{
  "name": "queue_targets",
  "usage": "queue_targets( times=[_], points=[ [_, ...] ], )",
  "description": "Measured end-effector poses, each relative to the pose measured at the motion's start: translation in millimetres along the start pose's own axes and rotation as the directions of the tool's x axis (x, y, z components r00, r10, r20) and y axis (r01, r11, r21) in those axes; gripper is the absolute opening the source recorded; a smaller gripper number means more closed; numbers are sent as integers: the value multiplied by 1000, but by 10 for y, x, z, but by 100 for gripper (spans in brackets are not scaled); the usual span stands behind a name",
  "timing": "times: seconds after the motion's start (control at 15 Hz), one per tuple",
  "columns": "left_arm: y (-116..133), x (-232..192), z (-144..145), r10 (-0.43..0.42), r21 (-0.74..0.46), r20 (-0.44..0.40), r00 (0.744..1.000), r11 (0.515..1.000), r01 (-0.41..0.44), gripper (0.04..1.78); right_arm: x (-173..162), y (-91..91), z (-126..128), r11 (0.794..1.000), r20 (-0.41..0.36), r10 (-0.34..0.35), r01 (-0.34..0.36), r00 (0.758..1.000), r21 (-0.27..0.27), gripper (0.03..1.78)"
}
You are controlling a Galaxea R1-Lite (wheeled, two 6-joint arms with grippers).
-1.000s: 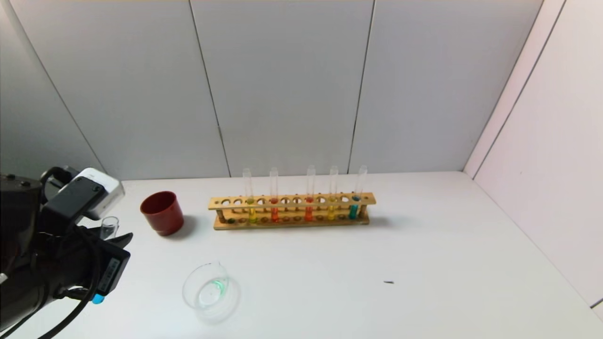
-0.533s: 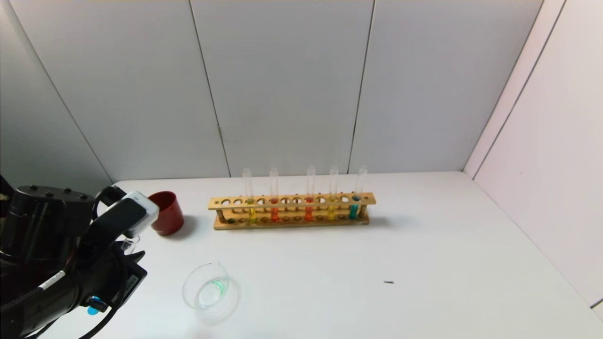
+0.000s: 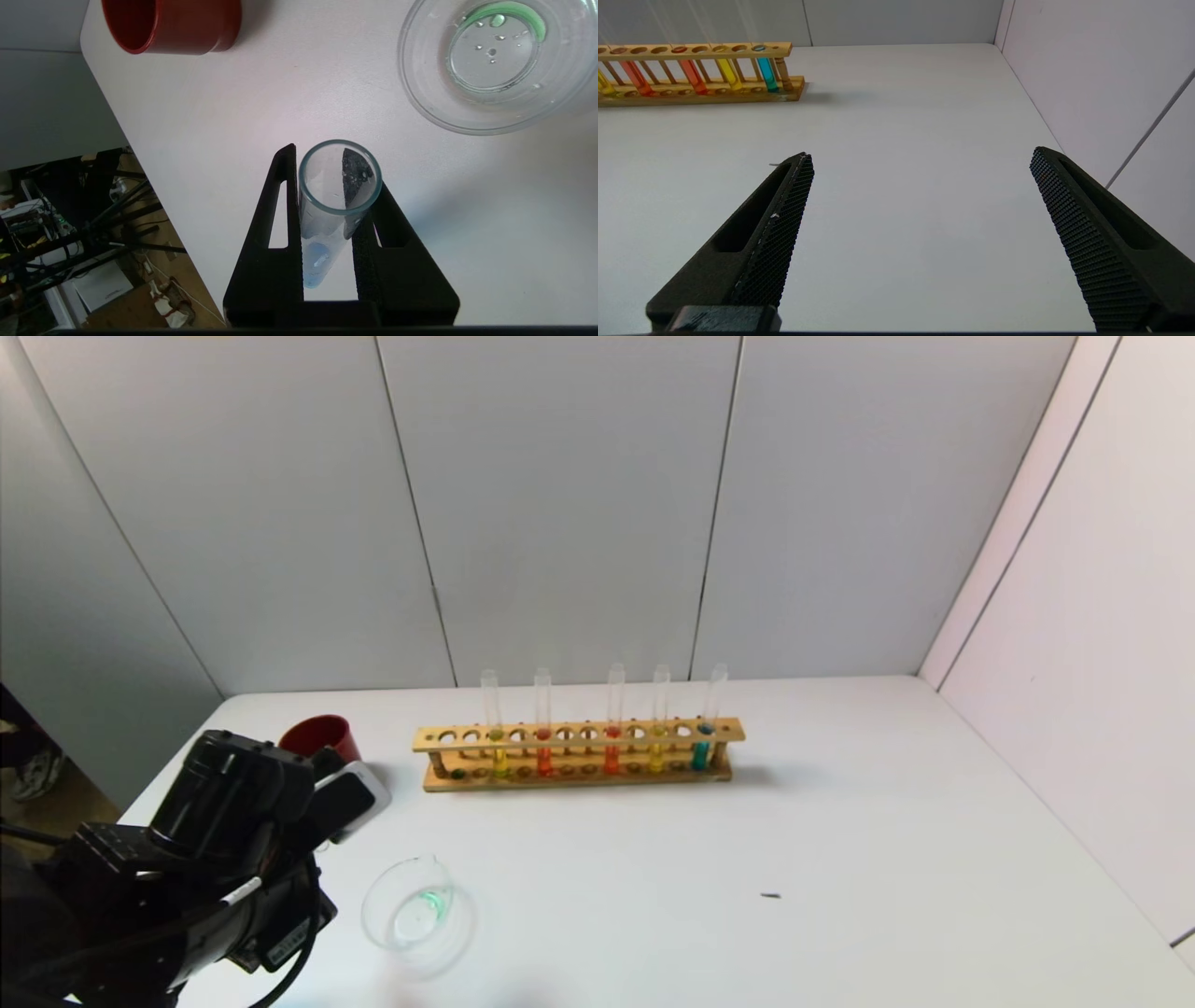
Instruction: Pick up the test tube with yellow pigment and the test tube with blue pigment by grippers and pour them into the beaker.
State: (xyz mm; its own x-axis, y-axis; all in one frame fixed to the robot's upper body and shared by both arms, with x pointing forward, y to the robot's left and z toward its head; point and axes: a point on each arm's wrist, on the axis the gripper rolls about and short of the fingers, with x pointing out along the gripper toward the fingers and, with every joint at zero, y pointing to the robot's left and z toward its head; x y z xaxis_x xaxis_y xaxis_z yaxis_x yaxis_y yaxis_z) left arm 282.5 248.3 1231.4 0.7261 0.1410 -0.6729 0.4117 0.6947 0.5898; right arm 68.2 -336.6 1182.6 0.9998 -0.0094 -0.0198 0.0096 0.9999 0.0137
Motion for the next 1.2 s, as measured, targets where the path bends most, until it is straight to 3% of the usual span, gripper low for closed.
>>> queue_targets(
  times=[0.53,1.2],
  points=[
    [-332,290,145,-56,165,-127,990,983,77,34,0,0,0,1000,0,0,0,1000,0,170],
    [-375,399,288,-83,278,-303,949,945,171,34,0,0,0,1000,0,0,0,1000,0,170]
  ],
)
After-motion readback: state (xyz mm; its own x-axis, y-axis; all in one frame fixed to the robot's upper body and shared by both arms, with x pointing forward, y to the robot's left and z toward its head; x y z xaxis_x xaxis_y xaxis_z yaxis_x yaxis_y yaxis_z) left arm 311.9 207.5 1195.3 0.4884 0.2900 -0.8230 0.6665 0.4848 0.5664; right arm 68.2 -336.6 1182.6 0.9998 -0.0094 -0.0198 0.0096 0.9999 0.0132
